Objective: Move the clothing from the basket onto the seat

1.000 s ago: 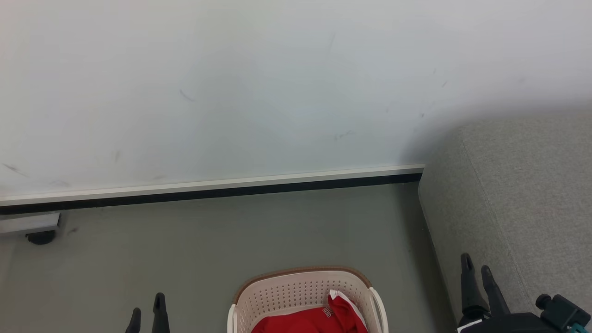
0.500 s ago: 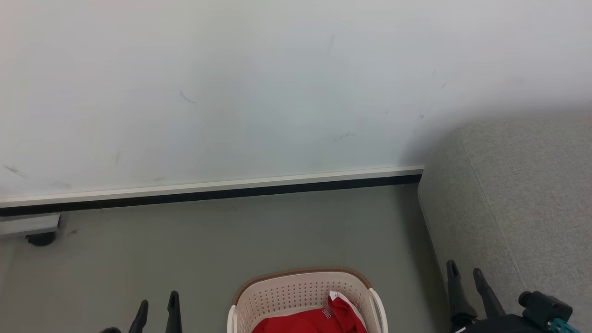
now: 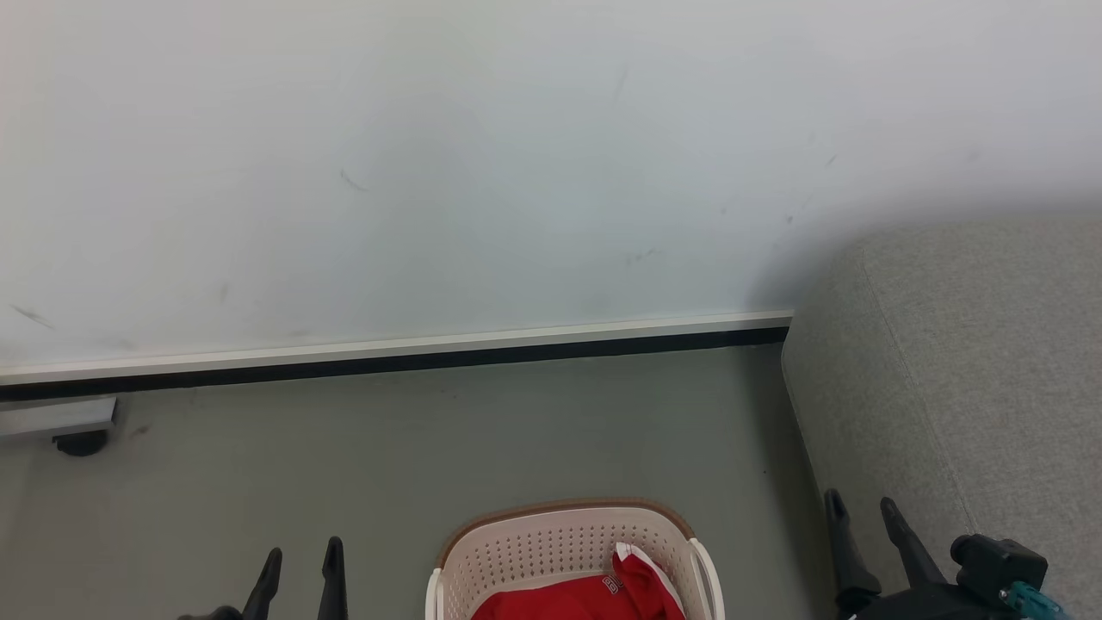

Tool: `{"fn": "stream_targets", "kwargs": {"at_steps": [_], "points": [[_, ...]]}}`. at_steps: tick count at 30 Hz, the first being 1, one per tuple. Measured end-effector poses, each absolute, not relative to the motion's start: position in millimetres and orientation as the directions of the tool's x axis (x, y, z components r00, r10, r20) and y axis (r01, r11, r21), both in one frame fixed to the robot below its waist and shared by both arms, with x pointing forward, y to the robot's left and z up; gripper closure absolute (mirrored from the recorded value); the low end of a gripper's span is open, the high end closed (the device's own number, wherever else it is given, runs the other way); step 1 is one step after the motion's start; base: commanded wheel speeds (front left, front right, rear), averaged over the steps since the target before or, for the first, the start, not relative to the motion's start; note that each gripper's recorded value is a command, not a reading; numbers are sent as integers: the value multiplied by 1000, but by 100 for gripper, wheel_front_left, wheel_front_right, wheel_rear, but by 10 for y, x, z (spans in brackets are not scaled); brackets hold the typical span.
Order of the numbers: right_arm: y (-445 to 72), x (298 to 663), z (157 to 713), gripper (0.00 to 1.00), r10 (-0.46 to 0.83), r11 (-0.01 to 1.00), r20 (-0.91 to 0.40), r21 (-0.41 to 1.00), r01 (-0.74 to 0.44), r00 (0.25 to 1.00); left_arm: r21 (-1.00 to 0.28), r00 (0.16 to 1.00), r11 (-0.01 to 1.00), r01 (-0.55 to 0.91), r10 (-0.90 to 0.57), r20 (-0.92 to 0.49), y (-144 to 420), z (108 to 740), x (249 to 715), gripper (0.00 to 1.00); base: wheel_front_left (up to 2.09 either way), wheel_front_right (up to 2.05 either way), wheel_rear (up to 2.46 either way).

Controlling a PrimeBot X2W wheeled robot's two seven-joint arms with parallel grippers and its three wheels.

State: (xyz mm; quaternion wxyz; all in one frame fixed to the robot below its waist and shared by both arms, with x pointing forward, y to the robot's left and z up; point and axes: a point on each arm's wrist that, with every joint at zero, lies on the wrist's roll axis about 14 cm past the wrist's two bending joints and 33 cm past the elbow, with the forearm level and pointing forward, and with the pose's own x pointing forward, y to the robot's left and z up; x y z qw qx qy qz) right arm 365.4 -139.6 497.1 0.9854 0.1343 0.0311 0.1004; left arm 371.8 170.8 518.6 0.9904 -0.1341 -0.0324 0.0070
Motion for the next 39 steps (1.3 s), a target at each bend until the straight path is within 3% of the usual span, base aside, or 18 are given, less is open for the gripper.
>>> {"fn": "stream_targets", "kwargs": {"at_steps": [31,39], "points": [[-1449,3609,4857,0,201,980,-96,29,-199,975,-84,992,996,34,-23,123,1607,5228,3679,0,0,0,0],[-1448,3612,4847,0,201,980,-99,25,-199,975,-83,993,996,30,-20,119,1616,5207,3679,0,0,0,0]]}}
